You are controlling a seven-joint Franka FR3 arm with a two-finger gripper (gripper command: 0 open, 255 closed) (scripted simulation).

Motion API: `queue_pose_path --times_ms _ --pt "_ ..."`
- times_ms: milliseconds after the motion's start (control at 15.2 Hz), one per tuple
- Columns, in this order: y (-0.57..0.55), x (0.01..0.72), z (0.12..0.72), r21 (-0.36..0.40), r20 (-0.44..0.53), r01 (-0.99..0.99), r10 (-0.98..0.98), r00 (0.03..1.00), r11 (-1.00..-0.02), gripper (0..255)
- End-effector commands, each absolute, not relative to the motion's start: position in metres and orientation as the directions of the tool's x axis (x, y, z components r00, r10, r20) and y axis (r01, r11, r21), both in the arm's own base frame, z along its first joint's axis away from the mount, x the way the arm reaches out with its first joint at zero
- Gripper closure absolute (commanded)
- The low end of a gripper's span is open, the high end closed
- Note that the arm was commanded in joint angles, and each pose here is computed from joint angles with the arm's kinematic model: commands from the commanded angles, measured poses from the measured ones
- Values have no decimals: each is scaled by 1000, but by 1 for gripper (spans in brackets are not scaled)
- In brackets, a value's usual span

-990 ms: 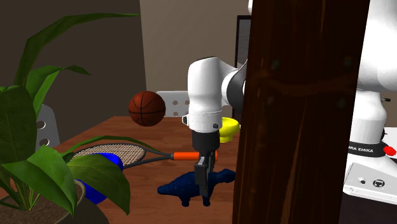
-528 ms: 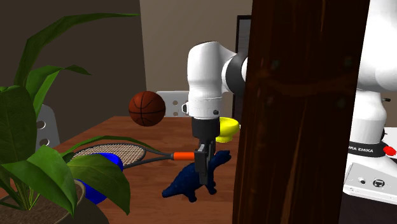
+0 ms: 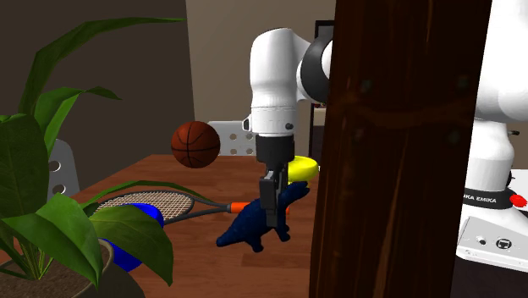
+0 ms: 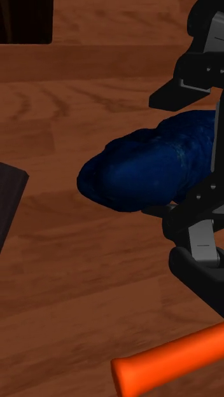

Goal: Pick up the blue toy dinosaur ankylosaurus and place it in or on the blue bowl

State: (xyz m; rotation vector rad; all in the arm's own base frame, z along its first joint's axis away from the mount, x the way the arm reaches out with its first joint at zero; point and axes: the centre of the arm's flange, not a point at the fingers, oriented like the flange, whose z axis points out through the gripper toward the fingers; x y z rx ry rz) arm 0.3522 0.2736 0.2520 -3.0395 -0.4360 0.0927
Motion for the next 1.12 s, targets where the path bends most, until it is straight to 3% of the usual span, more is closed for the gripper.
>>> queue_pose_path --times_ms 0,1056 --pt "275 353 264 -78 -50 278 283 958 -957 255" --pt "275 353 345 -78 -50 278 283 958 -957 255"
